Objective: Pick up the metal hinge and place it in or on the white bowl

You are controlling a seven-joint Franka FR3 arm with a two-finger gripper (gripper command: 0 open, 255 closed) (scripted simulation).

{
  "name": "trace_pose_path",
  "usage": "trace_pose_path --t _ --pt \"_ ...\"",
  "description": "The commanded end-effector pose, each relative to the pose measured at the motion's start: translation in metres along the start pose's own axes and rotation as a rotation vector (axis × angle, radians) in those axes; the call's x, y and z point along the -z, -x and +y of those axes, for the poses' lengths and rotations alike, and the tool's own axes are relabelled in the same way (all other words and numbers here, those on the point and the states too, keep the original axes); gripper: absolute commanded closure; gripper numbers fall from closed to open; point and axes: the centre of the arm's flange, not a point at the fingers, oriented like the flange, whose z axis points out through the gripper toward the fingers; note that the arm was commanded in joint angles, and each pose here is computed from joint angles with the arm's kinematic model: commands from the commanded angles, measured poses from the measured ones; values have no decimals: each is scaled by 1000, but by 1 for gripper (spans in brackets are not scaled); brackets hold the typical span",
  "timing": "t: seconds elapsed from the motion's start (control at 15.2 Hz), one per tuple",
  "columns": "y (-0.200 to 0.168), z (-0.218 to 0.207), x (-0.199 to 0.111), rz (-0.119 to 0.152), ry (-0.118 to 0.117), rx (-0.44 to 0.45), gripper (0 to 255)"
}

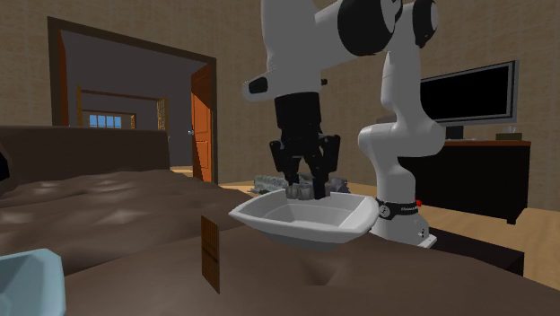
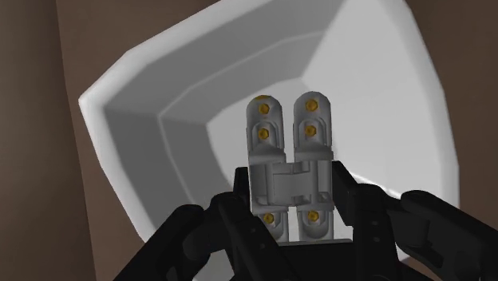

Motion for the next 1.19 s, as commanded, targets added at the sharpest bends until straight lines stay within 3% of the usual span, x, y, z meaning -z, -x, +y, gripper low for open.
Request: trace_pose_path --t 0.0,0.46,0.53,0.86,1.12 --pt "-2 1 -6 1 0 0 255" --pt "-2 1 -6 1 0 0 255" --pt "-2 1 -6 1 0 0 0" --pt "-2 1 -6 1 0 0 0" --pt "-2 1 44 1 0 0 0"
